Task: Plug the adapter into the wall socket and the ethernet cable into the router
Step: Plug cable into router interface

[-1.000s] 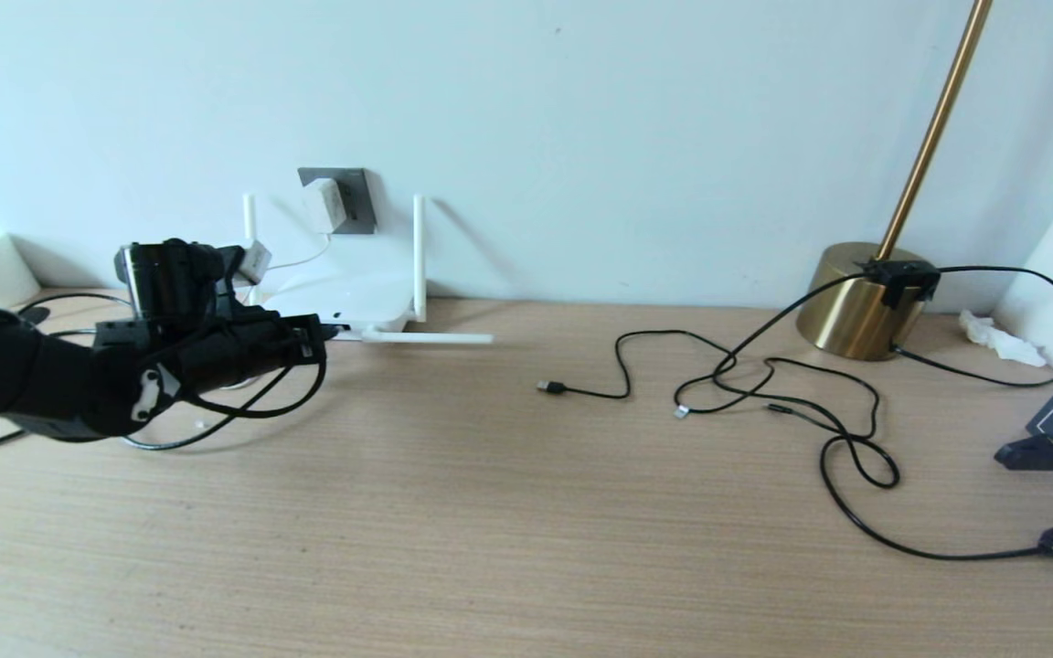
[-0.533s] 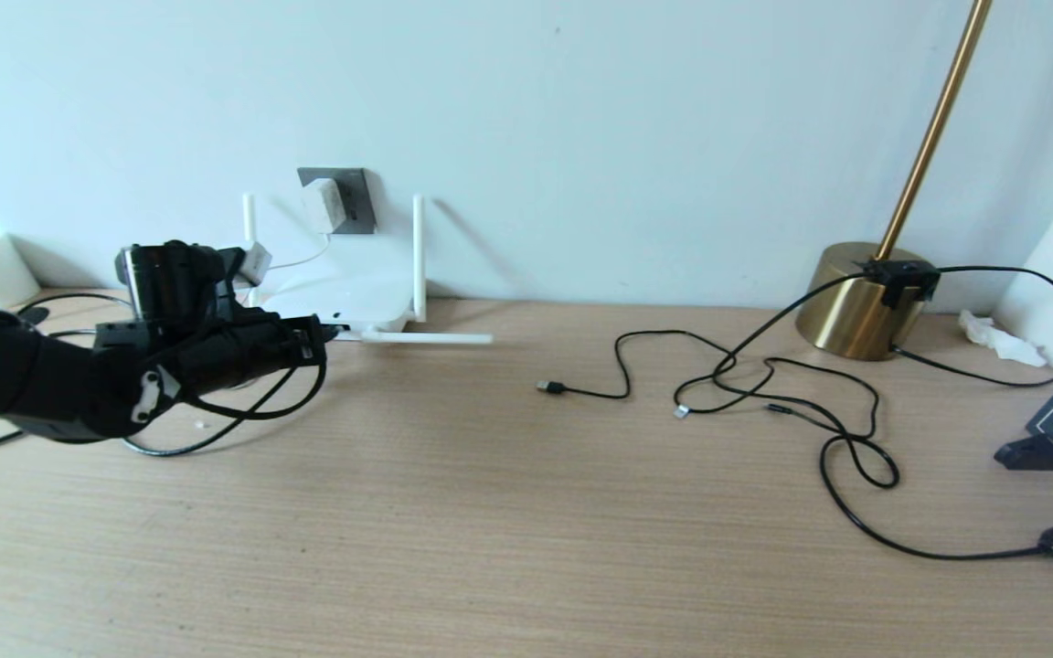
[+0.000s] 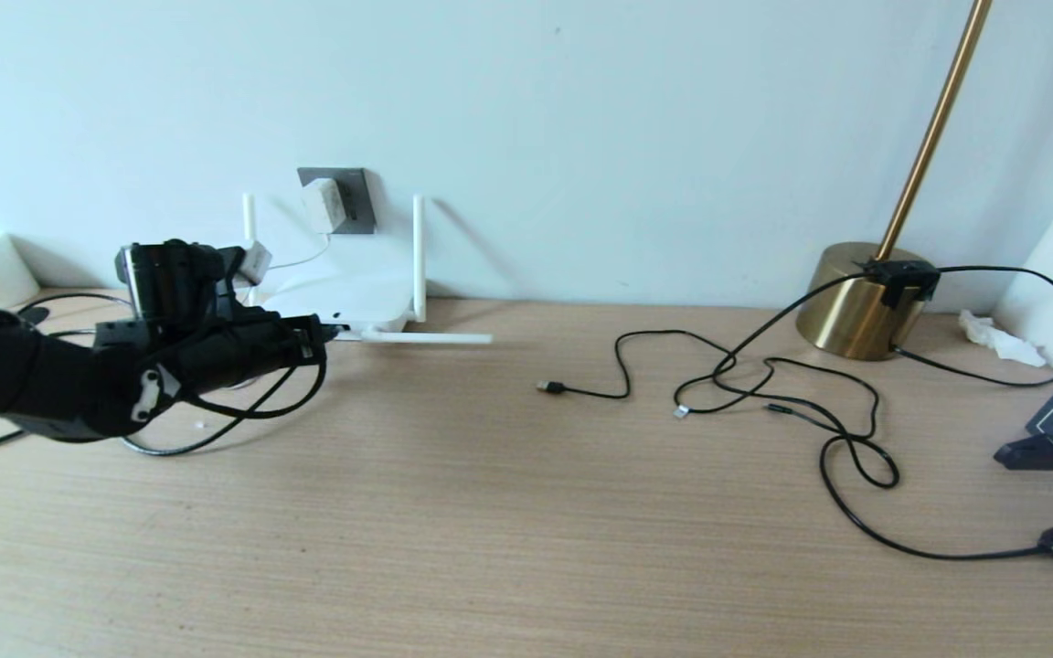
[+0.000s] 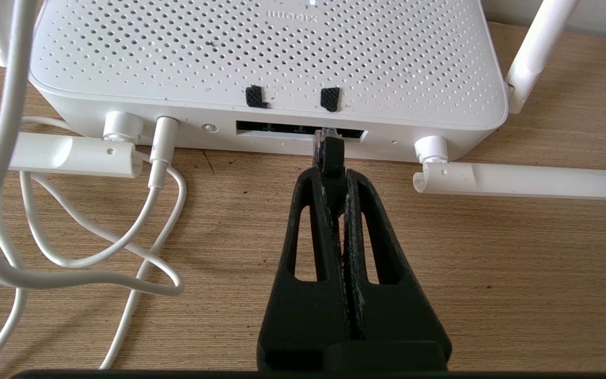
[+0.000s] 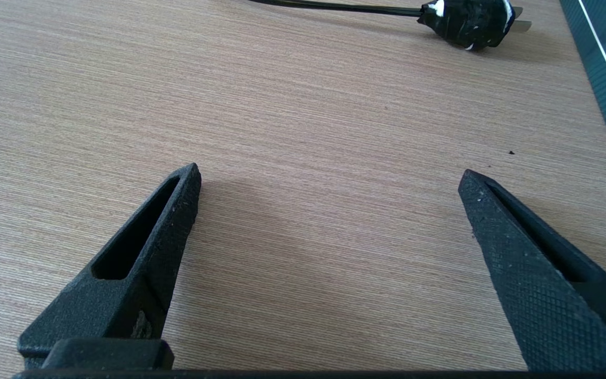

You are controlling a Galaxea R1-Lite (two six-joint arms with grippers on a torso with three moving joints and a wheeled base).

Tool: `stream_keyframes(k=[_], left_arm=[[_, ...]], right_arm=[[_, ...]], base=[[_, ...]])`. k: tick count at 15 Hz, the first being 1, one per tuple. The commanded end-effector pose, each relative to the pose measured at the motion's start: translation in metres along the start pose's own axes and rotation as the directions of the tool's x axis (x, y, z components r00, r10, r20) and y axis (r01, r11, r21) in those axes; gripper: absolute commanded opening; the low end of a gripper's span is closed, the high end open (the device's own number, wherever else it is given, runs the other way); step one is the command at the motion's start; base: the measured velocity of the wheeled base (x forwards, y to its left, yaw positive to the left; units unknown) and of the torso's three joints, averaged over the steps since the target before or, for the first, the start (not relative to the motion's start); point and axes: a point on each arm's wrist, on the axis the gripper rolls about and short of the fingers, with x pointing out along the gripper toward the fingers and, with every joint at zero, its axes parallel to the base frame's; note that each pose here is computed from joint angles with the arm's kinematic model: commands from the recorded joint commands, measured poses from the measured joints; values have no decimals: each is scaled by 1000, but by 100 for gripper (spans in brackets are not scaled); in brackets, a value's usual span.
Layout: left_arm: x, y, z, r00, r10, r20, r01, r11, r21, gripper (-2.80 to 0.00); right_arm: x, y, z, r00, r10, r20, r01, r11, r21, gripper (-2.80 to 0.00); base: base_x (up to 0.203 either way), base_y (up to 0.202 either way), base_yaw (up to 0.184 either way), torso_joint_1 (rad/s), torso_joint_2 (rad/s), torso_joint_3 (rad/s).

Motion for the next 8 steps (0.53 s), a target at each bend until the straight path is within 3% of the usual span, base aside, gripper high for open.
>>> stream_keyframes(k=[1, 8], left_arm=[[1, 0, 2, 1000, -2, 11, 2, 1000, 0, -280], [2, 0, 3, 1000, -2, 13, 2, 1000, -1, -280]], right_arm=[[0, 0, -1, 1000, 1, -3, -1, 1000, -1, 0], [-1, 0, -1, 1000, -5, 11, 5, 1000, 0, 0]], base=[[0, 0, 0, 0, 0, 0], [0, 0, 0, 0, 0, 0]])
